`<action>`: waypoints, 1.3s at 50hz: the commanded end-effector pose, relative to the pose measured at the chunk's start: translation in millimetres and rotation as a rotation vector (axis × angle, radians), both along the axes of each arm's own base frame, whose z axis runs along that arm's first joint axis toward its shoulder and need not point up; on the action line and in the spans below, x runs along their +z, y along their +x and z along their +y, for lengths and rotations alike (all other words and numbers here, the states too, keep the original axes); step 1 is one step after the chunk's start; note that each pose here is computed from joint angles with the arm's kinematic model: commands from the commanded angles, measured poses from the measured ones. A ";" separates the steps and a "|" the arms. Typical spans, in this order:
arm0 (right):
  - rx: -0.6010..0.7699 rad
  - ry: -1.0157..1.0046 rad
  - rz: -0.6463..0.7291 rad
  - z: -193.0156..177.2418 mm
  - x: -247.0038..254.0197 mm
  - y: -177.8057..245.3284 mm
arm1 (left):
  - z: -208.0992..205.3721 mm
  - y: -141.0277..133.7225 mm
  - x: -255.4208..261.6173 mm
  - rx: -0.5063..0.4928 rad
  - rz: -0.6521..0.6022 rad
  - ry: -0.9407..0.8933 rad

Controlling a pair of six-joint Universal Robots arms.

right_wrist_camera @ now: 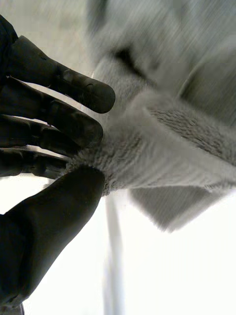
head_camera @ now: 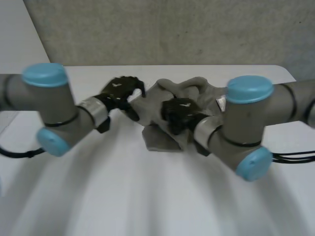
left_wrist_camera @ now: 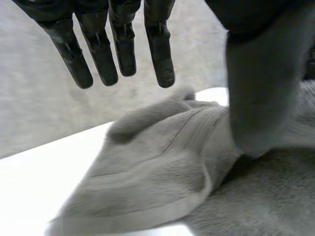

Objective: Fold the towel.

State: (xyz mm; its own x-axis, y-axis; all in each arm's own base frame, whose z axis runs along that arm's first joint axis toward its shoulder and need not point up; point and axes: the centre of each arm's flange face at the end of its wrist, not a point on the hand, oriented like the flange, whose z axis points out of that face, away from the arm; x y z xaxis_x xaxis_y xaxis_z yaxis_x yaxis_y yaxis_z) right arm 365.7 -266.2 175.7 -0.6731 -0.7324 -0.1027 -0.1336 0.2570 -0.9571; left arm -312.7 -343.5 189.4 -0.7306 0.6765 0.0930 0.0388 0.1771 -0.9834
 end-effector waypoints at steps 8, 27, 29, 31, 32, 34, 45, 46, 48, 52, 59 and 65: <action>0.349 -0.040 -0.013 116.3 -18.6 112.7 | 0.3 111.8 38.2 0.267 0.008 -0.029; 0.359 -0.055 0.065 134.8 -5.9 133.5 | 11.5 139.4 51.1 0.290 0.024 -0.059; 0.345 -0.055 0.115 127.2 -7.3 126.0 | 13.2 138.7 51.0 0.287 0.024 -0.057; 0.309 -0.046 0.170 110.8 -7.8 114.1 | 14.6 138.8 49.8 0.287 0.023 -0.053; 0.266 -0.032 0.221 93.1 -8.7 100.6 | 16.6 137.3 49.1 0.282 0.024 -0.049; 0.224 -0.012 0.261 76.9 -8.5 86.8 | 18.6 136.3 49.4 0.279 0.024 -0.049; 0.019 -0.010 0.314 2.0 17.6 7.5 | 53.8 108.2 49.4 0.192 0.030 -0.030; -0.010 -0.033 0.310 -6.3 24.0 -2.9 | 60.6 102.8 46.1 0.175 0.027 -0.018; -0.040 -0.059 0.305 -14.9 30.0 -13.1 | 68.3 96.0 43.6 0.152 0.024 -0.010; -0.095 -0.129 0.299 -31.6 36.4 -32.1 | 95.4 70.2 29.7 0.061 0.011 0.041; -0.131 -0.144 0.317 -42.4 21.3 -43.5 | 123.8 34.2 -4.9 0.024 -0.059 0.125; -0.124 -0.116 0.339 -39.3 5.0 -46.4 | 129.9 15.3 -35.4 0.073 -0.140 0.161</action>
State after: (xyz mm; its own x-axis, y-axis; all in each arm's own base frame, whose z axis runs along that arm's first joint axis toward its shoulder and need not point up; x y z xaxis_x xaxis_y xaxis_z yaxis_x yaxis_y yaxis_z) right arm 320.5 -308.5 195.1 -0.7434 -0.6296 0.2255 -0.4084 0.1604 -0.8986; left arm -281.0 -218.9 180.6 -0.7600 0.6375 0.1264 0.0985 0.3052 -0.9472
